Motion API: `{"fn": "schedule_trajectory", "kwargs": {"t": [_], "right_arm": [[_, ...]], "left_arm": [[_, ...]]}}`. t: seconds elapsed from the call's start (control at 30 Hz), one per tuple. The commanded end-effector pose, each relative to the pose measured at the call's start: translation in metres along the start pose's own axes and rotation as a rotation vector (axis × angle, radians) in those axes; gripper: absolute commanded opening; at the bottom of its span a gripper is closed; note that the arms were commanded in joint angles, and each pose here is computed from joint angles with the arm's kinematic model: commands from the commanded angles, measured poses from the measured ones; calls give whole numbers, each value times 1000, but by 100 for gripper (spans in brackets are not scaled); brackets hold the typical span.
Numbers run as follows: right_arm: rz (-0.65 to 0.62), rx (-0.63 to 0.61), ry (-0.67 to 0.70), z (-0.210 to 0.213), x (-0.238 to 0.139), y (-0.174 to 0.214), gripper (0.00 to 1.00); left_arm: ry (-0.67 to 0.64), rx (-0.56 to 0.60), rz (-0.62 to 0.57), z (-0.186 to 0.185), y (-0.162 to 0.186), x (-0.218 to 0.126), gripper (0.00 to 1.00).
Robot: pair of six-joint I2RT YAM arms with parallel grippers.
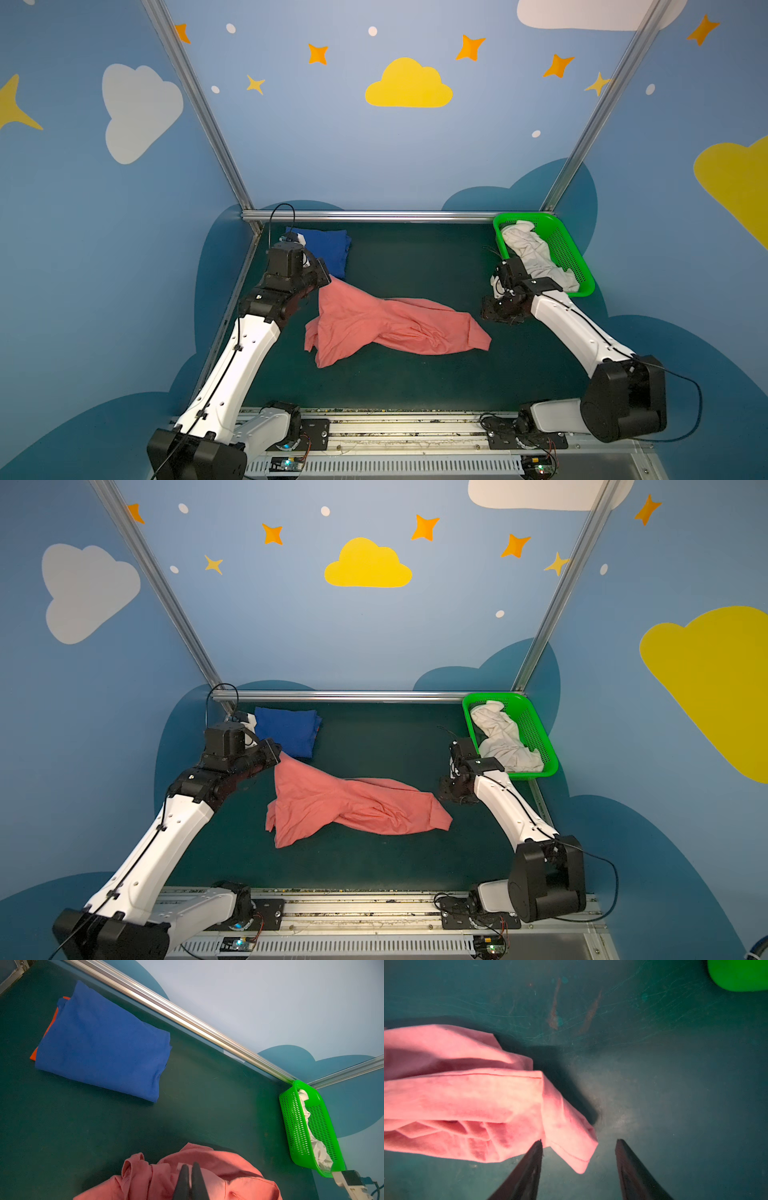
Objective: Fold and stack the t-shirts
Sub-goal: 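Release the right gripper and regrasp the pink t-shirt's hem edge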
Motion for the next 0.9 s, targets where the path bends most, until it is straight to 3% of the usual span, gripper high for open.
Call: {"fn": "schedule_trajectory", "kwargs": {"t": [0.0,0.1,0.23,0.3,0.6,0.87], "right_arm": [[21,-22,-46,12,-8,20,59],[7,-50,-95,30,-6,27,53],[44,-48,-115,41,9,36,34],[75,-44,-112,43,18,40,29],[149,-30,-42,39,49,41,29],[181,-31,-47,43,67,35,38]], "left_arm": [[-20,17,-6,3,-2,0,5],[-19,14,5,4,1,4,5],[-20,13,11,5,2,5,5],[-18,15,8,5,2,4,5],[-23,12,12,9,7,4,5],[-20,15,5,11,8,2,5]]}}
Point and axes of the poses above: each gripper's point midway between its finger pads, its own x axis out along the fingers, its own z axis along the line the jaws close on, y = z × x, the point moved 5 cm from there along -x, back along the fingers, and after that the axes turned 9 degrees about -x, right-handed, at the moved point
